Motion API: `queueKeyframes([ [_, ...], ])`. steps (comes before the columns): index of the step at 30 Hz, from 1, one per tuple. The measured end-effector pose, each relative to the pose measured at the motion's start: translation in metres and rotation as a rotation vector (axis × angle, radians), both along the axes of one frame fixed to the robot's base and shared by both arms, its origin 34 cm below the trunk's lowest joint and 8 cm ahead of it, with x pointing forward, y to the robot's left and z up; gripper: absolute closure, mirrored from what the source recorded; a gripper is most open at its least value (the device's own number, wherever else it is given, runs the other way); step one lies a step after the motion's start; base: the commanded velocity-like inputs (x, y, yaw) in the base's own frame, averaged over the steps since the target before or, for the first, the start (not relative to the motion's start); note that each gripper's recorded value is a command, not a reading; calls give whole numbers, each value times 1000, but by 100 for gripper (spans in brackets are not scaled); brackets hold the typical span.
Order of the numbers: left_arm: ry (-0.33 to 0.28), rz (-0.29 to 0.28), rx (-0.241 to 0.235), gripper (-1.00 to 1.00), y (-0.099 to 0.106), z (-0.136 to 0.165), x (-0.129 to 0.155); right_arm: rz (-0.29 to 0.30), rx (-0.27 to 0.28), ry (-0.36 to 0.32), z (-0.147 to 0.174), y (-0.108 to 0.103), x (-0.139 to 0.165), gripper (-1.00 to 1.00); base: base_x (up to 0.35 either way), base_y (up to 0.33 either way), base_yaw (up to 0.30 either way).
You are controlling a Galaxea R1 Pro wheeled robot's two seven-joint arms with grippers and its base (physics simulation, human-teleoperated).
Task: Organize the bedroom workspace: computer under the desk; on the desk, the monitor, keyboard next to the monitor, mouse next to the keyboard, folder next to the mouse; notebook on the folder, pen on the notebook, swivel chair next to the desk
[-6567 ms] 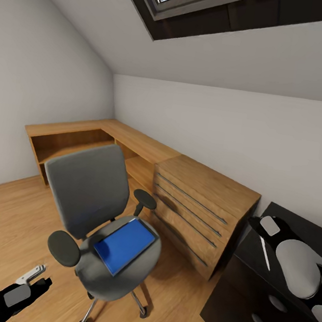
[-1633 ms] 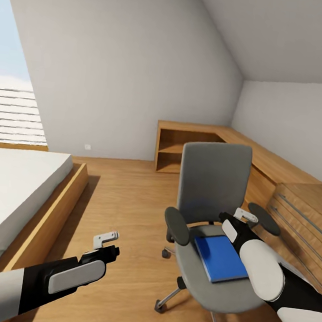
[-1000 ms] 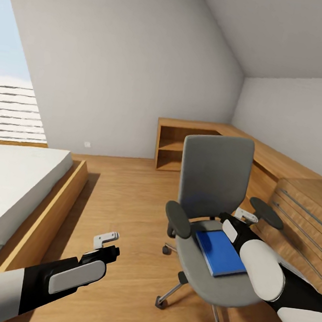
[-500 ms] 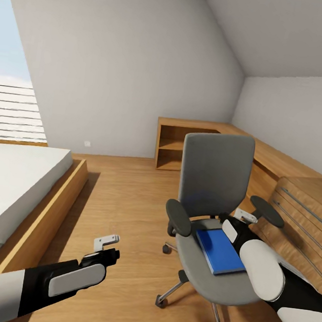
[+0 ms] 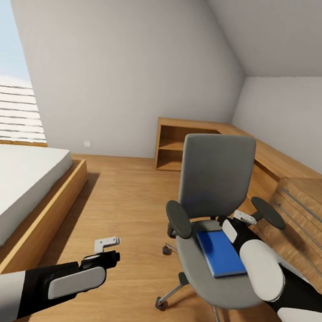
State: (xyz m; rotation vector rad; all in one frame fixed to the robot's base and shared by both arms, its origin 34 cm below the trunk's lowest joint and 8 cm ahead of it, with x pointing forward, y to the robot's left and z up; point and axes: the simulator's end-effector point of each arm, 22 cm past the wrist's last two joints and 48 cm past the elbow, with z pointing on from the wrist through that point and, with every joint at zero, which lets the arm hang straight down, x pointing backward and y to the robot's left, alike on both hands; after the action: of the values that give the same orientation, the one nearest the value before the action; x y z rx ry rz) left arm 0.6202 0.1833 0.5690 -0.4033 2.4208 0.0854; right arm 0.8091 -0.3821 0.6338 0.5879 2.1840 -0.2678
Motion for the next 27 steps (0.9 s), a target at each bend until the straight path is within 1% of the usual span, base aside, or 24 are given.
queueKeyframes([
  [4, 0, -2, -1, -100, -1, 0, 0, 11, -15, 1, 1, 1, 1, -100, 184, 0, 0],
  [8, 0, -2, -1, -100, -1, 0, 0, 17, -23, 4, 1, 1, 1, -100, 75, 0, 0],
  [11, -1, -4, -3, -100, -2, 0, 0, 26, -22, 32, -4, 4, -2, -100, 26, 0, 0],
  [12, -2, -5, -4, -100, -2, 1, 0, 33, -19, 56, -9, 5, -6, -100, 7, 0, 0],
  [13, -4, -9, -9, -100, -4, 2, 0, 45, -12, 99, -16, 8, -11, -100, 5, 0, 0],
  [14, -7, -17, -18, -100, -9, 5, -1, 49, -10, 113, -18, 9, -13, -100, 4, 0, 0],
  [16, -12, -31, -34, -100, -16, 9, -3, 51, -8, 122, -19, 10, -14, -100, 2, 0, 0],
  [18, -24, -63, -74, -100, -34, 21, -8, 54, -7, 132, -21, 10, -16, -100, 1, 0, 0],
  [19, -27, -69, -83, -100, -38, 23, -9, 54, -6, 133, -21, 10, -16, -100, 0, 0, 0],
  [24, -49, -72, -121, -100, -47, 25, -12, 55, -5, 137, -30, 11, -18, -100, 0, 0, 0],
  [27, -54, -69, -128, -100, -48, 27, -12, 55, -6, 138, -30, 11, -18, -100, 0, 0, 0],
])
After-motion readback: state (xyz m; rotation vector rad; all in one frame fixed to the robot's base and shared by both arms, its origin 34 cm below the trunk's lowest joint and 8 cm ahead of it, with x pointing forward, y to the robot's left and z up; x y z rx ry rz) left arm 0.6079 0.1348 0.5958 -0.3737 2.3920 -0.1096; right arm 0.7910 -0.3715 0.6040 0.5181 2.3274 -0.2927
